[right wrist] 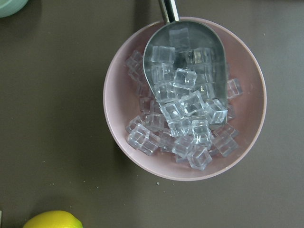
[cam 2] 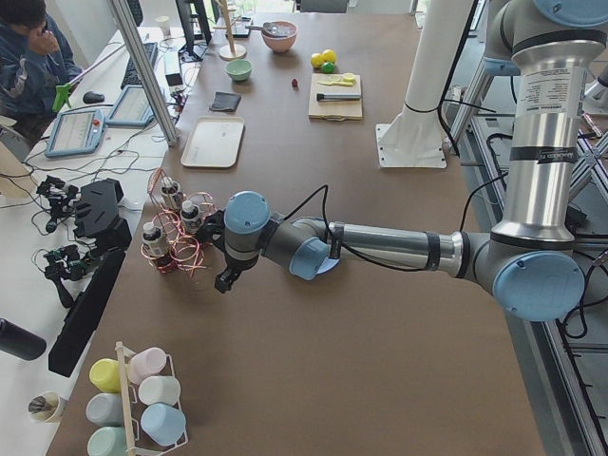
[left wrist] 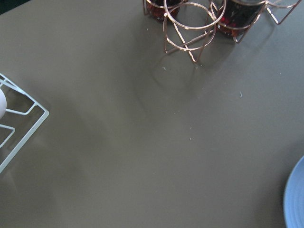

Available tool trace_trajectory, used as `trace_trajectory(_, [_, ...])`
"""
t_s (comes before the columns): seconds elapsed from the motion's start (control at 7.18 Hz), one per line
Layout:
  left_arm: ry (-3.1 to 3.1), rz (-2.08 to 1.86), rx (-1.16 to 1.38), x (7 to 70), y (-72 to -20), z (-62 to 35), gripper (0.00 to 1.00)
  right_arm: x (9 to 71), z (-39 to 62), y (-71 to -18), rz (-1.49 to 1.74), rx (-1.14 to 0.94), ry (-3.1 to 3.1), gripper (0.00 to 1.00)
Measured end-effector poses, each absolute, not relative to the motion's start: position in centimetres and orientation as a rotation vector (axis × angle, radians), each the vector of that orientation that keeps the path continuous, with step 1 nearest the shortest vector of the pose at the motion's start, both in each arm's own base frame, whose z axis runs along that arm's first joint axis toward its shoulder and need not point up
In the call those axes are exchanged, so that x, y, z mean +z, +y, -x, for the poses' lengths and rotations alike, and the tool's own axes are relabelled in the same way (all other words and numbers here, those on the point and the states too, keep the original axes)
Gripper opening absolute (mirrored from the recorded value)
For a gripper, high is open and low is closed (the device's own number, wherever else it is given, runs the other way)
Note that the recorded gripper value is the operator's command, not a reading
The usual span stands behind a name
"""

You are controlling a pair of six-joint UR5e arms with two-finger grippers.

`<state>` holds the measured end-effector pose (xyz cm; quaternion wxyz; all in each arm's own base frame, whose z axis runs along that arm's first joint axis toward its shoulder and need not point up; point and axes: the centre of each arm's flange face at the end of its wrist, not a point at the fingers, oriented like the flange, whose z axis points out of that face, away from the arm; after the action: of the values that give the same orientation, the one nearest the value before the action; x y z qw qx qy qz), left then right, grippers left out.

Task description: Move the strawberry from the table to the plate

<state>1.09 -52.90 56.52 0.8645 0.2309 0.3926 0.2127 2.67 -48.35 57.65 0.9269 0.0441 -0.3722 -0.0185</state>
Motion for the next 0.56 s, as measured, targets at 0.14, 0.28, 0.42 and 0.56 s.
trace_trajectory(0.14, [0.847, -0.468, 0.441, 55.9, -53.1, -3.6, 0.99, 56.6, -1.3, -48.7, -0.127, -0.043, -0.776, 0.99])
trace_trajectory(0.28, [0.875, -0.433, 0.403, 56.0, -52.7, -5.8, 0.99, 55.8, 0.2, -49.0, -0.152, -0.024, -0.788, 0.99])
trace_trajectory(0.42, [0.904, -0.397, 0.382, 56.8, -52.0, -8.5, 0.98, 55.4, 1.9, -49.0, -0.171, -0.006, -0.789, 0.99])
trace_trajectory(0.56, [0.929, -0.366, 0.361, 57.7, -51.2, -11.1, 0.98, 55.2, 3.1, -48.9, -0.184, -0.004, -0.783, 0.99])
